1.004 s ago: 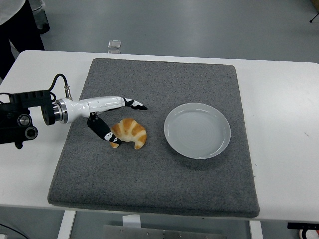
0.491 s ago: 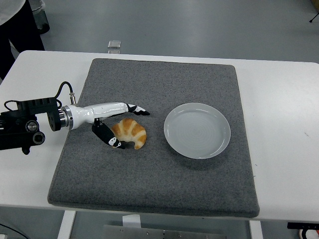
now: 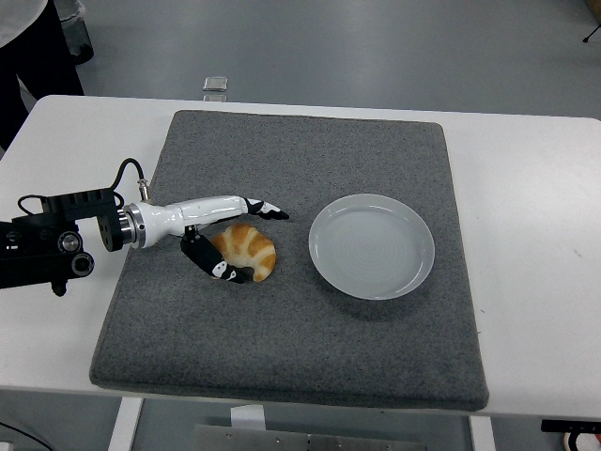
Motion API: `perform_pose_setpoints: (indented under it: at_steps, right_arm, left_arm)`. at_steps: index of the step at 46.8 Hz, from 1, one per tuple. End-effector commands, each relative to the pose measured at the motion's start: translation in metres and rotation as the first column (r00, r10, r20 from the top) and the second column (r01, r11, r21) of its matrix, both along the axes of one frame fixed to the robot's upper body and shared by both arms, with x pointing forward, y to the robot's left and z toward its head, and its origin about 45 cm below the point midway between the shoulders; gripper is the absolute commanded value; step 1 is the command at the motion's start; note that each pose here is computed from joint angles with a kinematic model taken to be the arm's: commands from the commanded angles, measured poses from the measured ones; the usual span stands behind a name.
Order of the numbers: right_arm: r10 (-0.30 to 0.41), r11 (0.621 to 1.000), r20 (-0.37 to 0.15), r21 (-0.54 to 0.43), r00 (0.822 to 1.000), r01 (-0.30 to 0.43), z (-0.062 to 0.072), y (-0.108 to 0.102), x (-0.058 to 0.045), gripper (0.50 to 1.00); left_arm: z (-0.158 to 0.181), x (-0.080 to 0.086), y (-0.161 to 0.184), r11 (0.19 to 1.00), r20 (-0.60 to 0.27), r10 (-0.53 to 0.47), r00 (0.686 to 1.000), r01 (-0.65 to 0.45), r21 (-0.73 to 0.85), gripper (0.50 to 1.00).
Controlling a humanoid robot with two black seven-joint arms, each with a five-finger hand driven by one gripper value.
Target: Place the bread on the plate
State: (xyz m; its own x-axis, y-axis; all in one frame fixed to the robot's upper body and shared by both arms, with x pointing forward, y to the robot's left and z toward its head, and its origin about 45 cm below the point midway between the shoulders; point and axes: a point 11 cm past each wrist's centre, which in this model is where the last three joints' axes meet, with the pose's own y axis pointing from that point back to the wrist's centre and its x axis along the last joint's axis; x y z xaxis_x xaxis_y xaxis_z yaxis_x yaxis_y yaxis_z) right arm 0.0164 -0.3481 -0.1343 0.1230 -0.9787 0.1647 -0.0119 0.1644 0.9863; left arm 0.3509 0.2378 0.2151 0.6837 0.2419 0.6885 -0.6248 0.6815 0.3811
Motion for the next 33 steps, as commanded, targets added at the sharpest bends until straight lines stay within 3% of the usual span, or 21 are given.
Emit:
perform_pose_setpoints:
  at_steps: [1,24,33]
  right_arm:
    - [0.0,1.0,-0.001,0.0,1.0,0.0,0.0,0.0,0.0,0.93]
    - [0.0,1.0,0.001,0.0,1.0,0.0,0.0,0.0,0.001,0.93]
    - [0.0,1.0,-0.001,0.0,1.0,0.0,0.0,0.0,0.0,0.932]
  left_arm:
    - [-0.004,0.001,-0.001,1.0,-0.002,-0.001,1.0,0.001,-0.001,0.992]
    - [-0.015,-0.001,-0.003,0.999,-0.004,-0.021,1.0,0.021,-0.025,0.981]
    - [-0.014,0.0,-0.002,1.0,0.005,-0.016,1.0,0.016,-0.023,0.936]
